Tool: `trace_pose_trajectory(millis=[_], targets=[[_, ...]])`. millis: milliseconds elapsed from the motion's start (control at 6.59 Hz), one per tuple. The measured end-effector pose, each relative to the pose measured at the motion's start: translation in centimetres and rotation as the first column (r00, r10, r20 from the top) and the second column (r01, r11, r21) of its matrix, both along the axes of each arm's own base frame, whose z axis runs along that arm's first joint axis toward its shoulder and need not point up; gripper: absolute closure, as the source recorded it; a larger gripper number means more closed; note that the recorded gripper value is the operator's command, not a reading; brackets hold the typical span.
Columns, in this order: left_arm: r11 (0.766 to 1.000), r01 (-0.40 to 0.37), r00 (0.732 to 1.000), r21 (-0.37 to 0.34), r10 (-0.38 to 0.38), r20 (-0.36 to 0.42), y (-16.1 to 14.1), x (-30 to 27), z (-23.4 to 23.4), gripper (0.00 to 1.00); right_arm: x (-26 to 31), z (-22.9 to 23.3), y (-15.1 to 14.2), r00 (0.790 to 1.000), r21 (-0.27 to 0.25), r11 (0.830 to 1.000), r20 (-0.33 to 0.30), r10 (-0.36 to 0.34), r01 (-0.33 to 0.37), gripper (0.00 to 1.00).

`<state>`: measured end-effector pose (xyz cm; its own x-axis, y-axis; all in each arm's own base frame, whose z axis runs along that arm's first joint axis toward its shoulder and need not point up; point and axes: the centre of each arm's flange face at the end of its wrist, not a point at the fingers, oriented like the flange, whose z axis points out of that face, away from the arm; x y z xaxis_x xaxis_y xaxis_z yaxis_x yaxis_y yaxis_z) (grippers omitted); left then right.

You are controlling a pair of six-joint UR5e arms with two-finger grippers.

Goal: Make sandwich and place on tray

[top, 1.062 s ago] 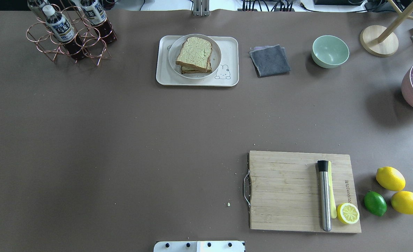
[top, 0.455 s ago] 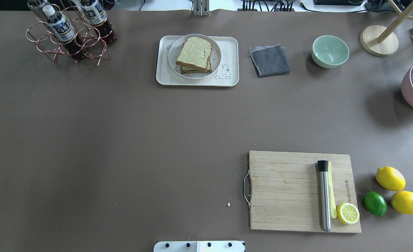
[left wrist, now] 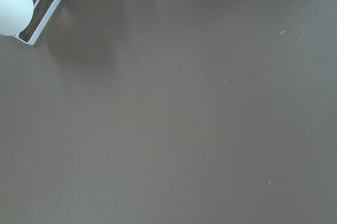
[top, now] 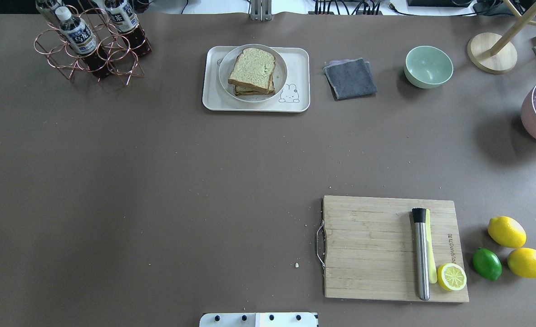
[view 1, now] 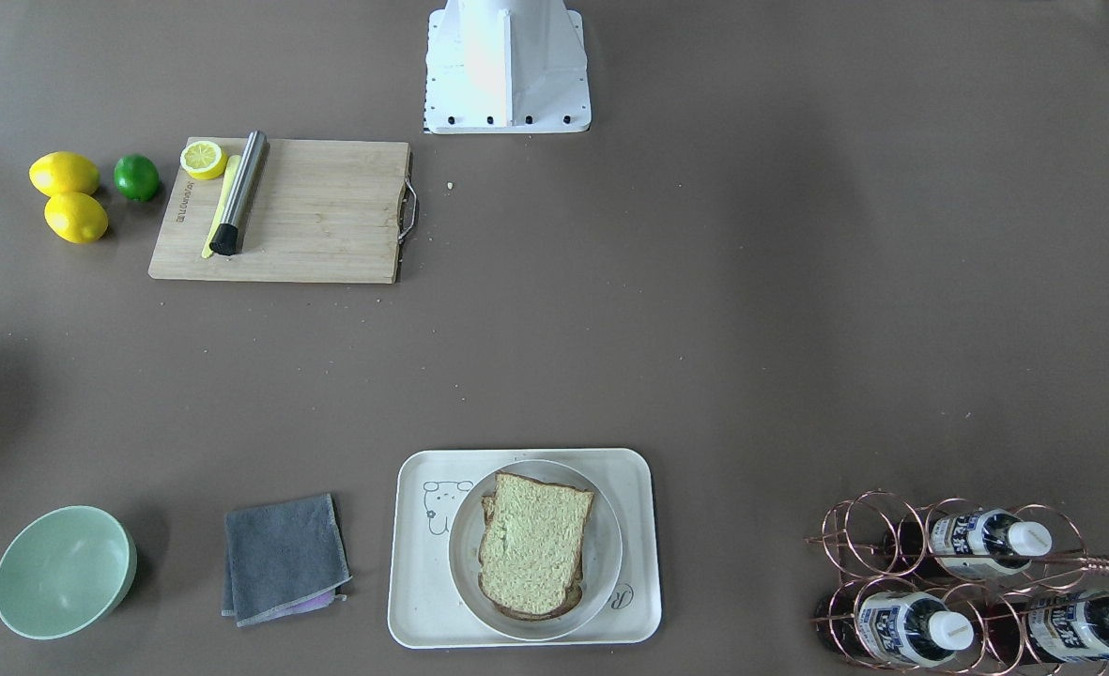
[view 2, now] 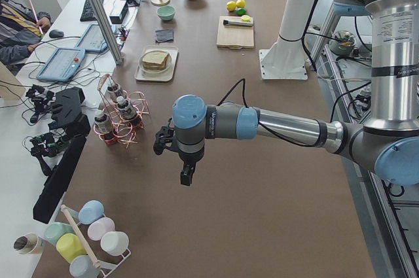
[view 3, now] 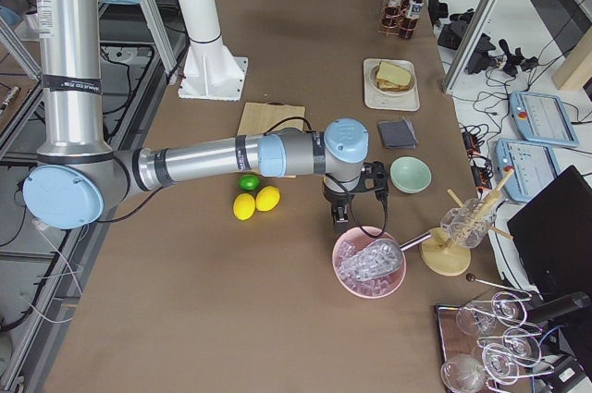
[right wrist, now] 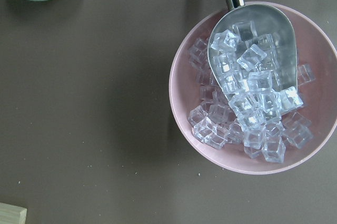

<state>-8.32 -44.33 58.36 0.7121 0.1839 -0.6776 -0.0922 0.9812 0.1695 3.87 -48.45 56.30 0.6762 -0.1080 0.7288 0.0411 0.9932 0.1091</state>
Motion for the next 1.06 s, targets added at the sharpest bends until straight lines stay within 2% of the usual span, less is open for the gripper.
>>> trace_pose_trajectory(millis=[1062], targets=[[1.000,0.001,1.000,0.001,-0.001,-0.011,-0.15,0.14,-0.04,0.02,-0.74,-0.98,-0.25,1.000,0.016,1.000,0.008,-0.013,0.013,0.00]])
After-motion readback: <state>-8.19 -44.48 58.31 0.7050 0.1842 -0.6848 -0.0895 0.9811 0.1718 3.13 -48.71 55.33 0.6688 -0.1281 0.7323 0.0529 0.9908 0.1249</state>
